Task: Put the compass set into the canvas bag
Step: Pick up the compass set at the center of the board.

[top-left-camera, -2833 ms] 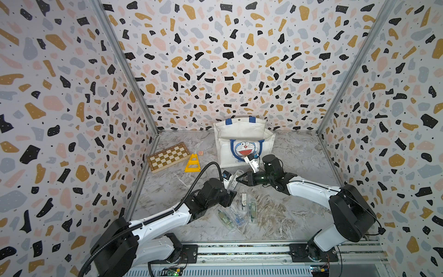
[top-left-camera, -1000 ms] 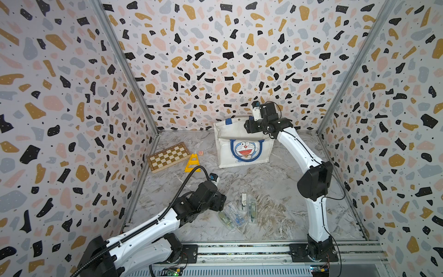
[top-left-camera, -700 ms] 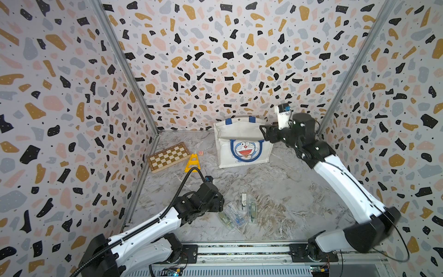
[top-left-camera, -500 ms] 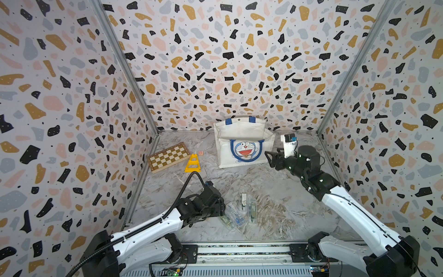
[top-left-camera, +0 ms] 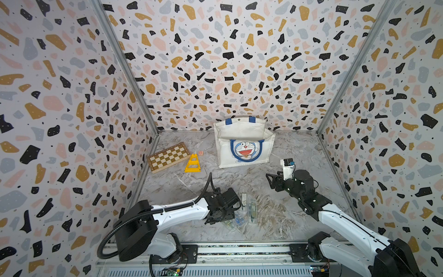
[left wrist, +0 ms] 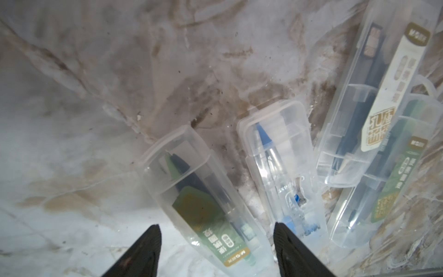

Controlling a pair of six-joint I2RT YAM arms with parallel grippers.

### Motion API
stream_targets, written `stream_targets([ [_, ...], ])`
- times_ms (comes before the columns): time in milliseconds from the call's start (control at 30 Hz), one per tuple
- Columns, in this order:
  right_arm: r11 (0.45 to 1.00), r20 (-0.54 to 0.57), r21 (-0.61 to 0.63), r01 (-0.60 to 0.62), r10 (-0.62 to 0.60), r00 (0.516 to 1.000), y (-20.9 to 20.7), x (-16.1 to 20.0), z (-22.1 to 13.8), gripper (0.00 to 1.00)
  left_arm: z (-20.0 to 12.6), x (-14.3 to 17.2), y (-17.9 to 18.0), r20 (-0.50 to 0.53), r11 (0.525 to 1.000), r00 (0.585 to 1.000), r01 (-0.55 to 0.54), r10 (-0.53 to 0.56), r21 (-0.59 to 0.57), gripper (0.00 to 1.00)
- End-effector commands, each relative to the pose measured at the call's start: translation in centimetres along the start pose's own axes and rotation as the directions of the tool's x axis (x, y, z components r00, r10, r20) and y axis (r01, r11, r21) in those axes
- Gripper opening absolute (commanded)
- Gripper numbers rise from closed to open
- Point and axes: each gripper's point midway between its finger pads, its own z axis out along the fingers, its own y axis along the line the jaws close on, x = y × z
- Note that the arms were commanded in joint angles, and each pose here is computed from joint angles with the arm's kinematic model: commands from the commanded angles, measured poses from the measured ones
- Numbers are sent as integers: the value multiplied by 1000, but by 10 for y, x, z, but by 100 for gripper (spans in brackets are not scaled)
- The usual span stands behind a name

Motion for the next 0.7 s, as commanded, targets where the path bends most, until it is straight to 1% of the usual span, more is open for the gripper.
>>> stream_targets([
  [0,999,39,-47,-14,16,999,9,-6,0,72,3,1,6,-1,997,999,48,-49,-68,72],
  [167,999,31,-42,-22,23,999,6,-1,0,72,7,2,17,5,991,998,67,-67,-113,67],
  [367,999,29,-47,-25,26,999,7,-1,1,73,12,1,20,14,990,999,54,-53,-132,67],
  [533,998,23,-48,-27,28,999,7,0,2,73,23,3,20,-6,987,999,31,-33,-158,68],
  [600,998,25,-49,-26,27,999,7,-1,3,73,27,2,20,-4,986,1000,23,-24,-167,66],
  [667,998,24,-51,-27,28,999,8,-1,3,73,28,1,17,-3,986,1000,7,-8,-164,59],
])
